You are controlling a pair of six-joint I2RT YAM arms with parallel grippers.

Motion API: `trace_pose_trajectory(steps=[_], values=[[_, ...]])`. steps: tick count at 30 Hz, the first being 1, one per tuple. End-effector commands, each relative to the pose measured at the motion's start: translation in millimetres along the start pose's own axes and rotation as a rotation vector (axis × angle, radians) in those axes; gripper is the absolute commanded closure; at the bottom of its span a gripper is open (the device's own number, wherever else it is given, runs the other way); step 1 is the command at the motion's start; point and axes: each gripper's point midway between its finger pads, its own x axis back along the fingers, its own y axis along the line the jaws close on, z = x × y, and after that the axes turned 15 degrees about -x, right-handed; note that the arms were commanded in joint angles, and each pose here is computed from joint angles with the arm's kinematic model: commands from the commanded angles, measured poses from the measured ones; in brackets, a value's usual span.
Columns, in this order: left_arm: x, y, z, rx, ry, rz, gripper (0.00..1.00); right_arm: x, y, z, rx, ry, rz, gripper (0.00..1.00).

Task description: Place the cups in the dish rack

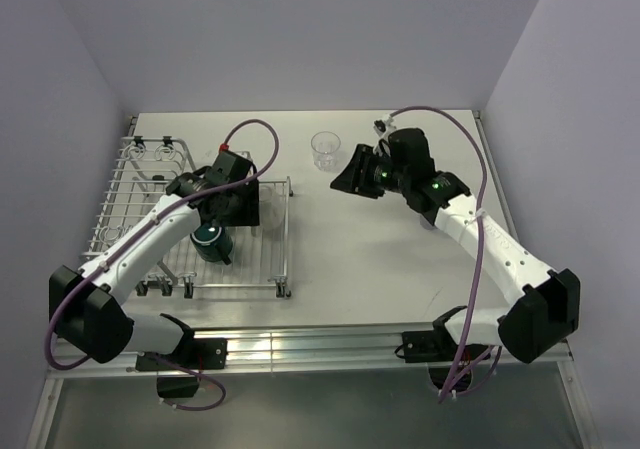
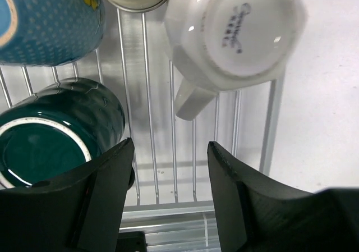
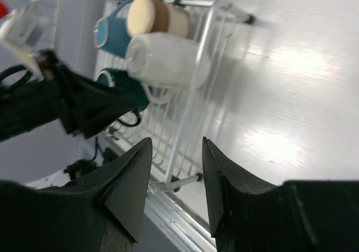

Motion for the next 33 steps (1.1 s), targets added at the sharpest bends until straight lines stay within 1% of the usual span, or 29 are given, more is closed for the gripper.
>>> trace_pose_trajectory(steps=[1,3,4,6,8,9,10,12,13,15,16,19,25,33], values=[[29.3,-6.6,-29.4,-0.008,-0.111,0.039,0.38,1.3,6.1,-42.8,0.07,-0.134,0.109,0.51],[41.5,-8.4,-41.0,-0.007,-0.15,0.05,0.37,-5.1,-1.1,-57.9,0.089,-0.166,0.179,0.51],[45.7,-8.7,-45.6,-0.008,-0.165,0.053,0.37,-12.9,-10.5,-74.4,0.087,-0.197,0.257,0.51],[57.6,-11.1,-56.1,-0.005,-0.203,0.066,0.37,-23.6,-20.8,-89.2,0.097,-0.212,0.331,0.51],[68.4,-13.1,-66.2,-0.004,-0.24,0.08,0.37,-42.4,-36.4,-109.1,0.104,-0.228,0.436,0.51],[73.4,-14.9,-69.1,-0.006,-0.257,0.09,0.36,-60.0,-53.1,-111.1,0.099,-0.206,0.49,0.52],[77.7,-15.9,-72.1,-0.006,-0.271,0.097,0.36,-62.1,-44.9,-124.9,0.108,-0.235,0.494,0.52],[87.1,-18.4,-77.4,-0.014,-0.301,0.114,0.35,-83.4,-59.8,-130.5,0.117,-0.212,0.538,0.52],[90.2,-19.0,-78.6,-0.014,-0.309,0.118,0.35,-86.8,-49.0,-142.4,0.127,-0.236,0.517,0.52],[96.7,-19.5,-81.9,-0.021,-0.329,0.128,0.34,-107.3,-57.1,-145.0,0.152,-0.212,0.524,0.53],[99.5,-19.5,-83.2,-0.022,-0.337,0.13,0.34,-111.1,-46.0,-154.2,0.168,-0.231,0.498,0.53],[102.8,-19.5,-83.8,-0.032,-0.347,0.133,0.34,-130.5,-44.0,-161.8,0.222,-0.222,0.495,0.53],[101.0,-19.7,-80.1,-0.04,-0.35,0.139,0.33,-156.1,-35.0,-160.4,0.32,-0.212,0.495,0.53],[102.3,-20.6,-75.9,-0.041,-0.356,0.155,0.33,-190.6,-43.5,-152.6,0.35,-0.162,0.496,0.52]])
